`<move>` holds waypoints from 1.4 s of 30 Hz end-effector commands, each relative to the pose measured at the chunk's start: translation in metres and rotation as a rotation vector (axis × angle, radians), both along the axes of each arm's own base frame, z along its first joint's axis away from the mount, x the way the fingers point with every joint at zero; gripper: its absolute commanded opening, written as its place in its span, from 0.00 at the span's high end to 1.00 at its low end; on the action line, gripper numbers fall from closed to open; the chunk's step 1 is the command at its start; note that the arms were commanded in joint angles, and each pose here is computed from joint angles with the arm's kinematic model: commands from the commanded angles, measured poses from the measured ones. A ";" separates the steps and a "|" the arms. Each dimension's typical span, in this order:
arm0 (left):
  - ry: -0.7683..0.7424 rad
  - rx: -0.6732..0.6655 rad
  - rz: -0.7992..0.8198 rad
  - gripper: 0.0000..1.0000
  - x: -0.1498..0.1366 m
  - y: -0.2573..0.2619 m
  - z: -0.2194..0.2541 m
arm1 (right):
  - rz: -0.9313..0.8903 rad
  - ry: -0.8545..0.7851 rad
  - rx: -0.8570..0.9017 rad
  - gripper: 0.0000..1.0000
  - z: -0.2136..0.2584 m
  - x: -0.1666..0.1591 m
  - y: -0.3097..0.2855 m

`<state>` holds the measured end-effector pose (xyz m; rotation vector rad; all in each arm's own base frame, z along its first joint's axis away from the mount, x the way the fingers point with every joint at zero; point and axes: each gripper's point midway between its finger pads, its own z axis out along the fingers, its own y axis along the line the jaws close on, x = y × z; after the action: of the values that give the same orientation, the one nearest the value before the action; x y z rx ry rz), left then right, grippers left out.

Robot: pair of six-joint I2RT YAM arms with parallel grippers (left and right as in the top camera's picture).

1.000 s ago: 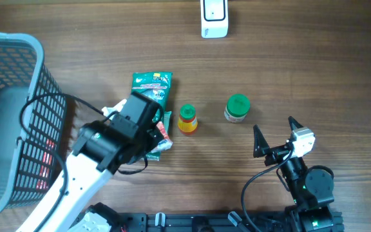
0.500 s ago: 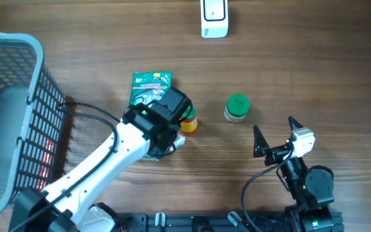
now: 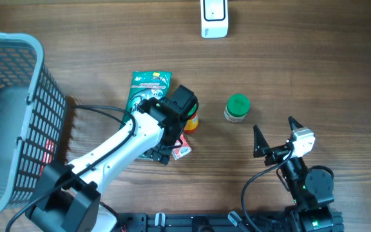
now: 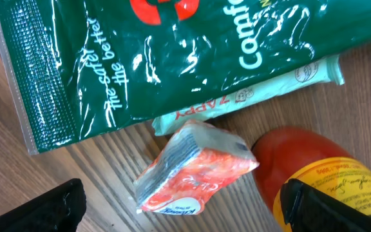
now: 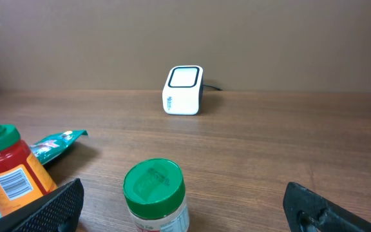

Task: Scan the item barcode
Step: 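Carry the red packet with left gripper and place it near bottle, then move left gripper back into the basket toward the red Nescafe stick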

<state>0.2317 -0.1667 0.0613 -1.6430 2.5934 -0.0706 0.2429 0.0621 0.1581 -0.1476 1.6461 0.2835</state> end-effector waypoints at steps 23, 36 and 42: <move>-0.837 0.121 -0.678 0.00 0.040 0.021 0.197 | 0.009 0.003 0.017 0.01 0.000 0.000 0.002; -1.166 0.535 -0.528 0.00 0.064 0.087 0.363 | 0.009 0.003 0.017 0.00 0.000 0.000 0.002; -1.069 0.732 -0.116 0.00 0.073 0.211 0.388 | 0.009 0.003 0.017 0.00 0.000 0.000 0.002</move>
<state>0.3046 -0.0065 0.4509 -0.6620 1.6418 -0.1329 0.2429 0.0621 0.1581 -0.1476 1.6461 0.2835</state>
